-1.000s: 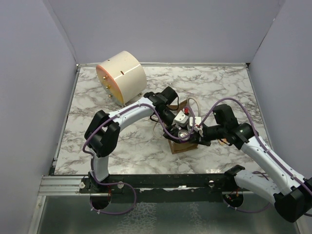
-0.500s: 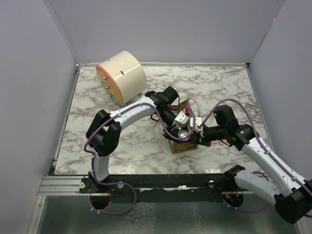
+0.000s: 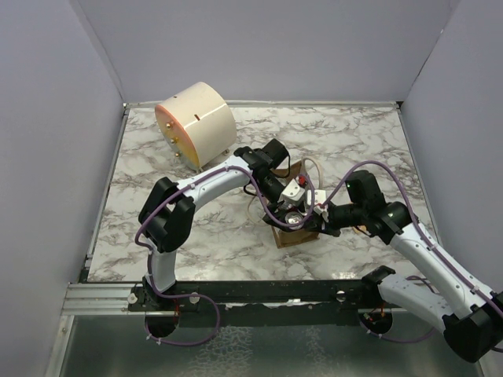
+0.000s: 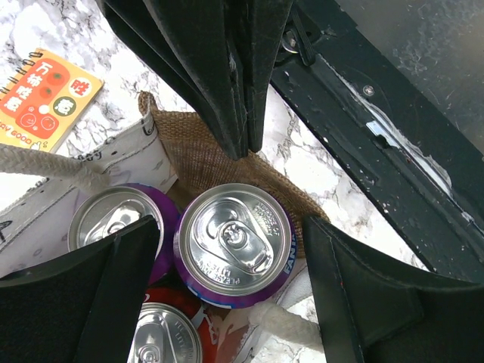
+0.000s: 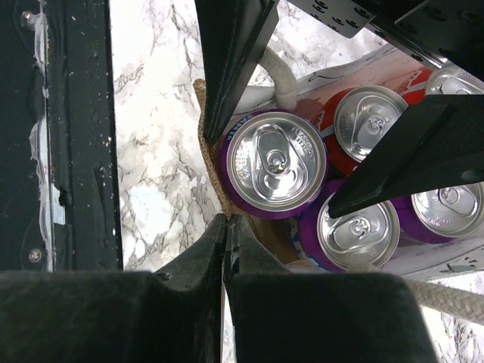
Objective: Place the beverage into the canvas bag
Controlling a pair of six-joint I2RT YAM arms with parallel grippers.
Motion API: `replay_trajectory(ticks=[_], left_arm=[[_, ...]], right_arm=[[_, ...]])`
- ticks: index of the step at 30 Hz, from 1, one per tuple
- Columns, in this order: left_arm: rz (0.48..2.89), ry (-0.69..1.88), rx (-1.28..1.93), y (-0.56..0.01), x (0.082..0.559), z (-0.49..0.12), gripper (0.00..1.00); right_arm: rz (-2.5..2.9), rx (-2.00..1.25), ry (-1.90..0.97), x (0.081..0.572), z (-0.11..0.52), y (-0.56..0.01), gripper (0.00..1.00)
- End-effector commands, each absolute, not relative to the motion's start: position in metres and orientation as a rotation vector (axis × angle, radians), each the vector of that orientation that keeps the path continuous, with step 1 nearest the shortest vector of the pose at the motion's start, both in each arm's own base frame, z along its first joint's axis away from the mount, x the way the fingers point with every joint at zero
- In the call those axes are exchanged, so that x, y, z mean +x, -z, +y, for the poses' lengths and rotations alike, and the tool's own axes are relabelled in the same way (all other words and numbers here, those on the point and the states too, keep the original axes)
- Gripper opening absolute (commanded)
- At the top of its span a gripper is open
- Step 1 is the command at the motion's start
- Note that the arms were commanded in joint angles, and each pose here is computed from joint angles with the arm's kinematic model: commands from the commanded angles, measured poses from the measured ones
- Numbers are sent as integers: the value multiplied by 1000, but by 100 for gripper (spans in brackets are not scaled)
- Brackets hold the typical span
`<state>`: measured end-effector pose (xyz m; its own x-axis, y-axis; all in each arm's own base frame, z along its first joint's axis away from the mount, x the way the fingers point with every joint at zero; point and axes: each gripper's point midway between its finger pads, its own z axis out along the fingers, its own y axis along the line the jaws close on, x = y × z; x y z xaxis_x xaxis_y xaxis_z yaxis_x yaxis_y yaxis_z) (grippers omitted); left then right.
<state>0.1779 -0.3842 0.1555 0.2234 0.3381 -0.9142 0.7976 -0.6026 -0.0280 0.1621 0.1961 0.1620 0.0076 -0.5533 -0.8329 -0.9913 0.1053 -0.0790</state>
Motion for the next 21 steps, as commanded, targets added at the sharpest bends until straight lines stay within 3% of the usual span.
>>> replay_trajectory(ticks=[1,21], left_arm=[[1049,1356,2089,-159,165,-375,80],[1000,1231,2045,-198,176,-367,84]], right_arm=[[1614,-1512,-722,166,196,-170,1],[1598,-1523,-719,164,195,-165,3]])
